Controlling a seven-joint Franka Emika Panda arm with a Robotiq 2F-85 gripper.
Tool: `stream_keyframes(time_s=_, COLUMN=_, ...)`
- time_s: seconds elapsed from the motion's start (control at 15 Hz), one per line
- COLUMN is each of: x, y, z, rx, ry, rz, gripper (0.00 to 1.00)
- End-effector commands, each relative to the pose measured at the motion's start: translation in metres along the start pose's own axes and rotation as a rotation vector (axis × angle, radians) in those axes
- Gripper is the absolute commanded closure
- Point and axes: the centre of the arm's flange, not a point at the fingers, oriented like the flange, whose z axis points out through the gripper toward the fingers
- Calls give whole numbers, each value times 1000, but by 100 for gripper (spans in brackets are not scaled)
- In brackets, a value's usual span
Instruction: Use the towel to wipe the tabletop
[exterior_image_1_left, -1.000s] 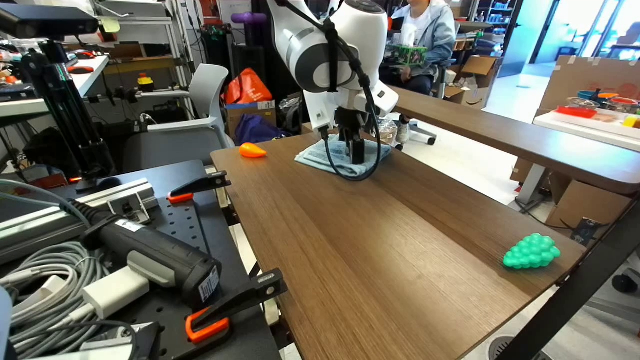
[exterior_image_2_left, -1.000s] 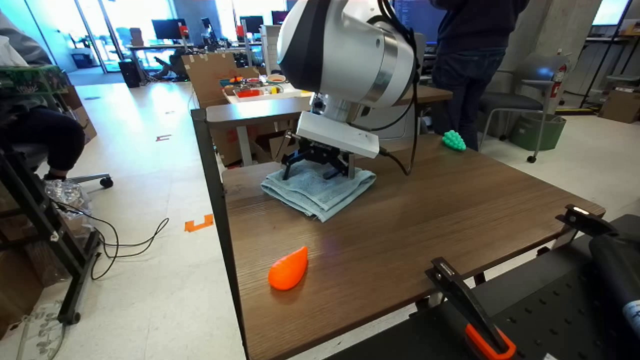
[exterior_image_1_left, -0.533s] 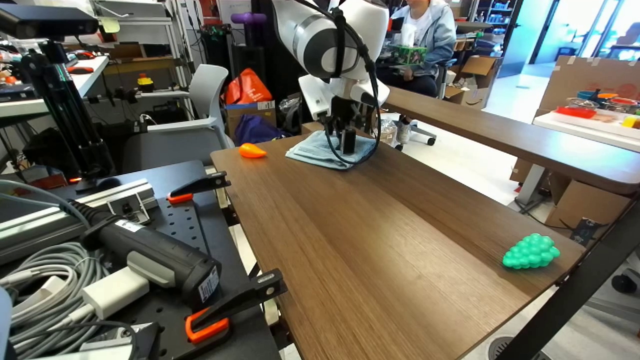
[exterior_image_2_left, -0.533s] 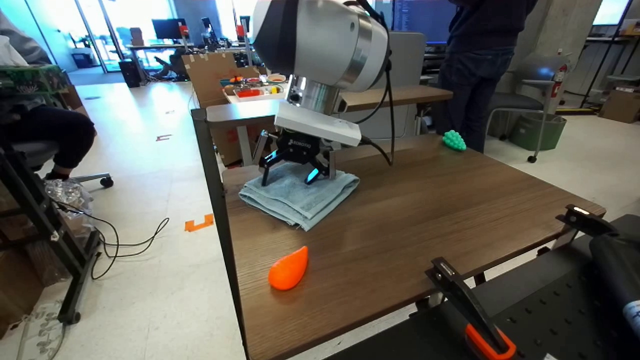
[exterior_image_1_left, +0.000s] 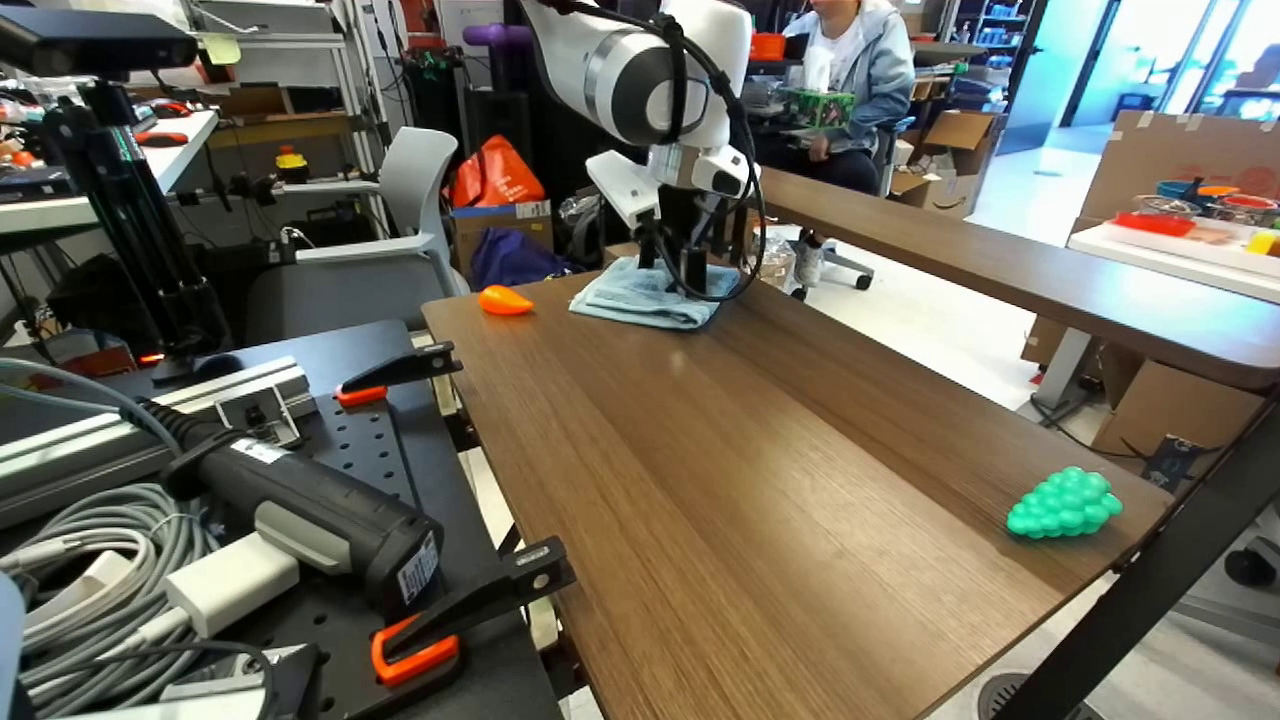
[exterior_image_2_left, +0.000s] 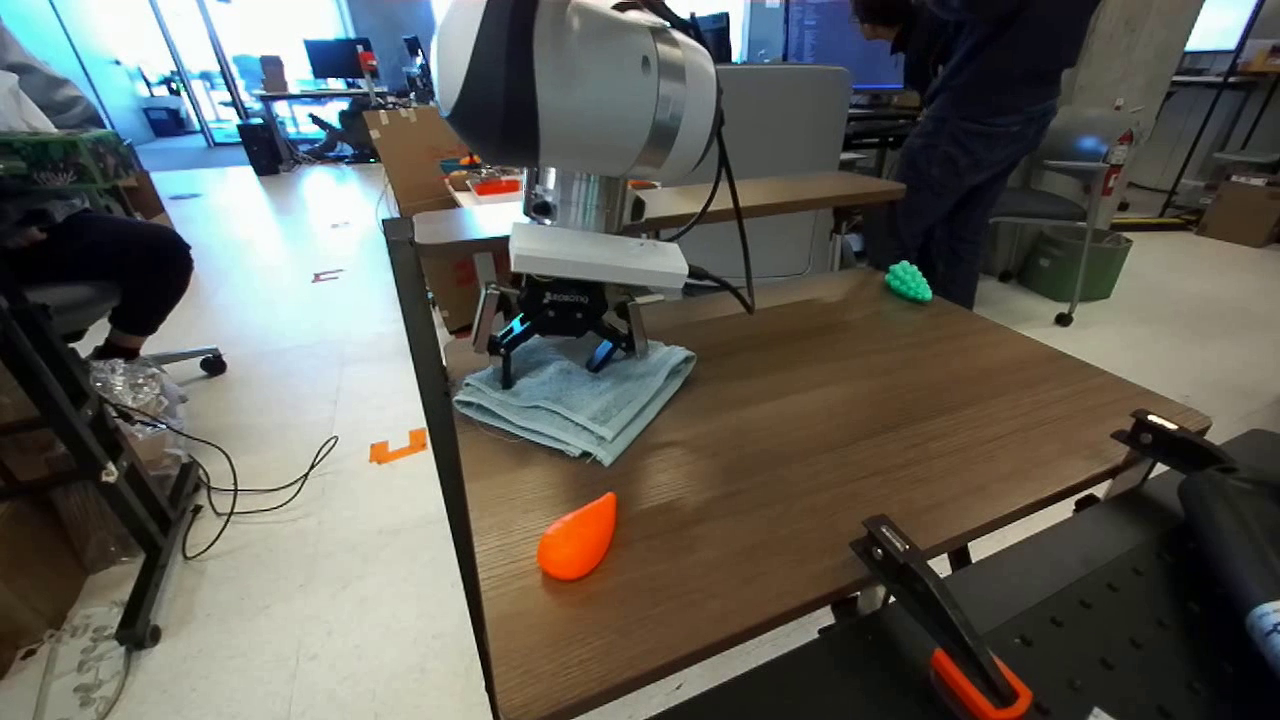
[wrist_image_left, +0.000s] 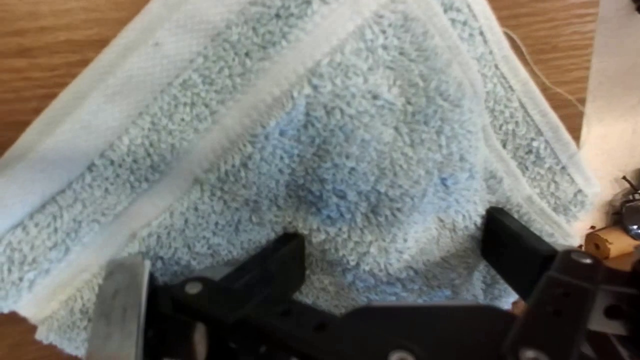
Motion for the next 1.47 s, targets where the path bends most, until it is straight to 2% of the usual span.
stream_keyframes(time_s=0.0, x=-7, y=48, z=-3, rx=-52, ry=-21, rz=35, gripper=0)
stream_keyframes(time_s=0.27, x=-41, y=97, z=-2, rx=-72, ry=-157, rz=78, gripper=0)
stream_keyframes(time_s=0.4, x=-62, y=118, z=-4, rx=-69, ry=-188, rz=120, gripper=0)
stream_keyframes(time_s=0.47, x=-71, y=126, z=-6, rx=-59, ry=-194, rz=126, gripper=0)
stream_keyframes(time_s=0.8, x=-106, y=151, z=-19, rx=-35, ry=-120, rz=142, gripper=0)
stream_keyframes(time_s=0.87, x=-74, y=138, z=-17, rx=-49, ry=-133, rz=136, gripper=0)
stream_keyframes(time_s=1.13, x=-89, y=146, z=-19, rx=-52, ry=-125, rz=148, gripper=0)
stream_keyframes(time_s=1.27, x=-90, y=146, z=-19, rx=-51, ry=-126, rz=148, gripper=0)
stream_keyframes(time_s=1.33, x=-83, y=142, z=-15, rx=-66, ry=-98, rz=164, gripper=0)
stream_keyframes(time_s=1.4, x=-79, y=139, z=-10, rx=-75, ry=-116, rz=149, gripper=0)
